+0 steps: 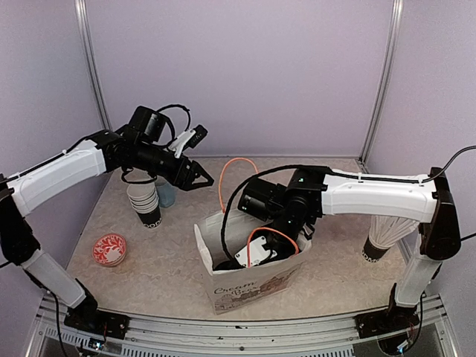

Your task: Pack the takeout coffee

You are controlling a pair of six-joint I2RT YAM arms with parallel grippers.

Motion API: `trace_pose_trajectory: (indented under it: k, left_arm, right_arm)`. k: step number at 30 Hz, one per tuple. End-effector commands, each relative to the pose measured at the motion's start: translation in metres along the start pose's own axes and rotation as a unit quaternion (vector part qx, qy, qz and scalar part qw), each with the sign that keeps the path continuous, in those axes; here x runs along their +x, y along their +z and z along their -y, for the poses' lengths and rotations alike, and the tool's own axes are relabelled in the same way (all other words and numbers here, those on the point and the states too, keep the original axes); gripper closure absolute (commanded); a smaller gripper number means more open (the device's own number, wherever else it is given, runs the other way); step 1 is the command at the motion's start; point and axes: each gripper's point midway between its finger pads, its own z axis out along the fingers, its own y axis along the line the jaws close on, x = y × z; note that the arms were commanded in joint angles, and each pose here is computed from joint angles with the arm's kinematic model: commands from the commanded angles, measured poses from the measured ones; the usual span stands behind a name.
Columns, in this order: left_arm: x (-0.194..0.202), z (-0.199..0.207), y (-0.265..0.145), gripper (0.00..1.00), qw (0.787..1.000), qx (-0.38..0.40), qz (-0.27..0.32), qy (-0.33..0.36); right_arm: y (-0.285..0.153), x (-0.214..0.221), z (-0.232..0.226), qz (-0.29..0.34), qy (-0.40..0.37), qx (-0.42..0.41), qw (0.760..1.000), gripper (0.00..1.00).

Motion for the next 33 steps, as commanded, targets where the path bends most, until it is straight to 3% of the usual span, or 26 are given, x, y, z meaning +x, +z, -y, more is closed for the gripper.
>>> trace_pose_trajectory:
  k: [1, 4, 9, 22, 33]
  left_arm:
    - [-0.038, 0.032, -0.049, 0.3, 0.993, 0.034, 0.096, 0.059]
    - [-0.048, 0.055, -0.071, 0.28, 0.985, 0.072, 0.136, 0.077]
    - [-0.05, 0.079, -0.078, 0.27, 0.978, 0.119, 0.147, 0.085]
    - [-0.042, 0.103, -0.034, 0.27, 0.975, 0.18, 0.115, 0.065]
    - [-0.045, 0.101, -0.022, 0.53, 0.974, 0.188, 0.108, 0.058]
  right_arm:
    - [0.01, 0.007, -0.023, -0.008, 0.002, -0.058, 0.998, 0.48]
    - [0.008, 0.005, -0.021, -0.006, 0.005, -0.056, 0.998, 0.46]
    - [-0.014, -0.01, -0.007, 0.019, 0.003, -0.039, 0.999, 0.38]
    - [-0.036, -0.026, 0.005, 0.022, 0.007, -0.03, 0.999, 0.14]
    - [-0.045, -0.026, 0.009, 0.01, 0.006, -0.011, 1.0, 0.13]
